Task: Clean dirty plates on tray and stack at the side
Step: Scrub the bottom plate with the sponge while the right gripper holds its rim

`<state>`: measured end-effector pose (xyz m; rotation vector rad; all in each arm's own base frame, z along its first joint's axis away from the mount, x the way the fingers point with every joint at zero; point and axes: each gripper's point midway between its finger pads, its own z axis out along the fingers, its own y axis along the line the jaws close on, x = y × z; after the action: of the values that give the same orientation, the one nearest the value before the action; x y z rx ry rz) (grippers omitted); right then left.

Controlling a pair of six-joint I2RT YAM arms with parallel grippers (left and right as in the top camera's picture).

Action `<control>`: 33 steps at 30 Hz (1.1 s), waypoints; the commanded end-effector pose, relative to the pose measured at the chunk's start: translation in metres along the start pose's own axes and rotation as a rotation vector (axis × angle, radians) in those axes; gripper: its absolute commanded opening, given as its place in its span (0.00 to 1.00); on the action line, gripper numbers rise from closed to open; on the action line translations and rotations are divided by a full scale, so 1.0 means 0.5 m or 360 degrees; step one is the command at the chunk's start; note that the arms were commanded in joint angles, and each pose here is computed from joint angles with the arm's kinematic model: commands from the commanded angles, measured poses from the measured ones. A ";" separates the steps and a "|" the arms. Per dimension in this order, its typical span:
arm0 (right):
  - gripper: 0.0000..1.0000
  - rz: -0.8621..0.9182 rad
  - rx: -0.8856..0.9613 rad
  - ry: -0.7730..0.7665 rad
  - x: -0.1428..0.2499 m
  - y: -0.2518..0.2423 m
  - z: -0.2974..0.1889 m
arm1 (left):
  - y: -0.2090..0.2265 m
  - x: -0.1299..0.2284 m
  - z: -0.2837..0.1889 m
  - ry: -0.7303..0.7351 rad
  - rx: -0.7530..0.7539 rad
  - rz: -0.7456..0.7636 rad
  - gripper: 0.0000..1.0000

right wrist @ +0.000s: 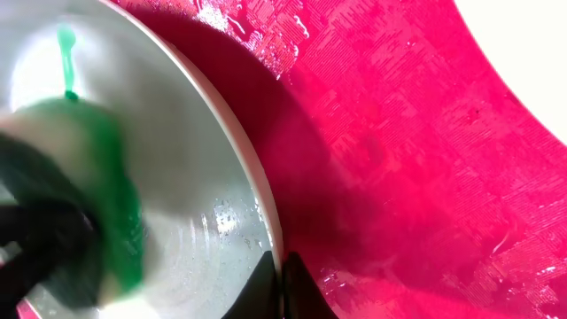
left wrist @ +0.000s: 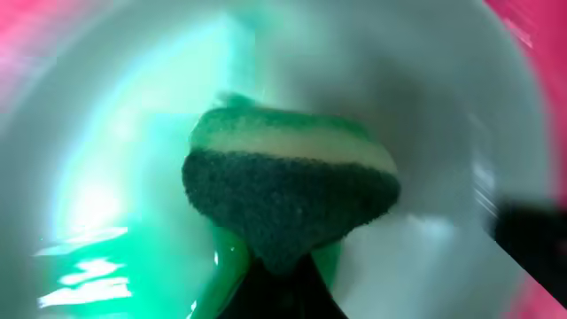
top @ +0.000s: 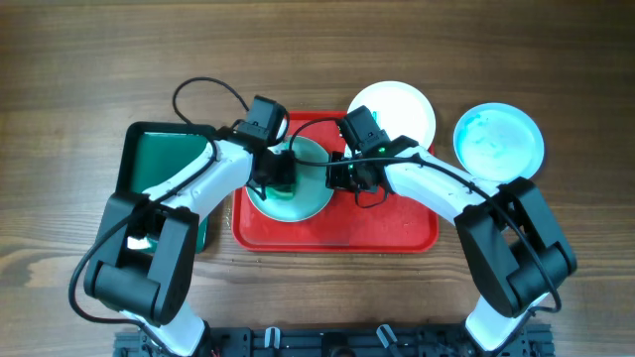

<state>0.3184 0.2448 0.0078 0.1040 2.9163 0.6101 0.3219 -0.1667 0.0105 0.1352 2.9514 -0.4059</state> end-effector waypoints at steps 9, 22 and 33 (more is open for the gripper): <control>0.04 -0.0025 -0.0037 0.0010 -0.007 0.013 0.005 | 0.067 -0.032 0.013 -0.0120 -0.0110 -0.0199 0.04; 0.04 -0.0026 -0.0041 0.0006 -0.008 0.014 0.005 | 0.066 0.058 0.008 0.0194 -0.0049 -0.0368 0.04; 0.04 -0.0027 -0.0052 0.0014 -0.006 0.017 0.005 | -0.047 0.022 0.003 0.0103 0.0412 0.0006 0.04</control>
<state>0.3168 0.2486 0.0083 0.0792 2.9186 0.6378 0.2981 -0.1868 0.0162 0.1747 2.9920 -0.8032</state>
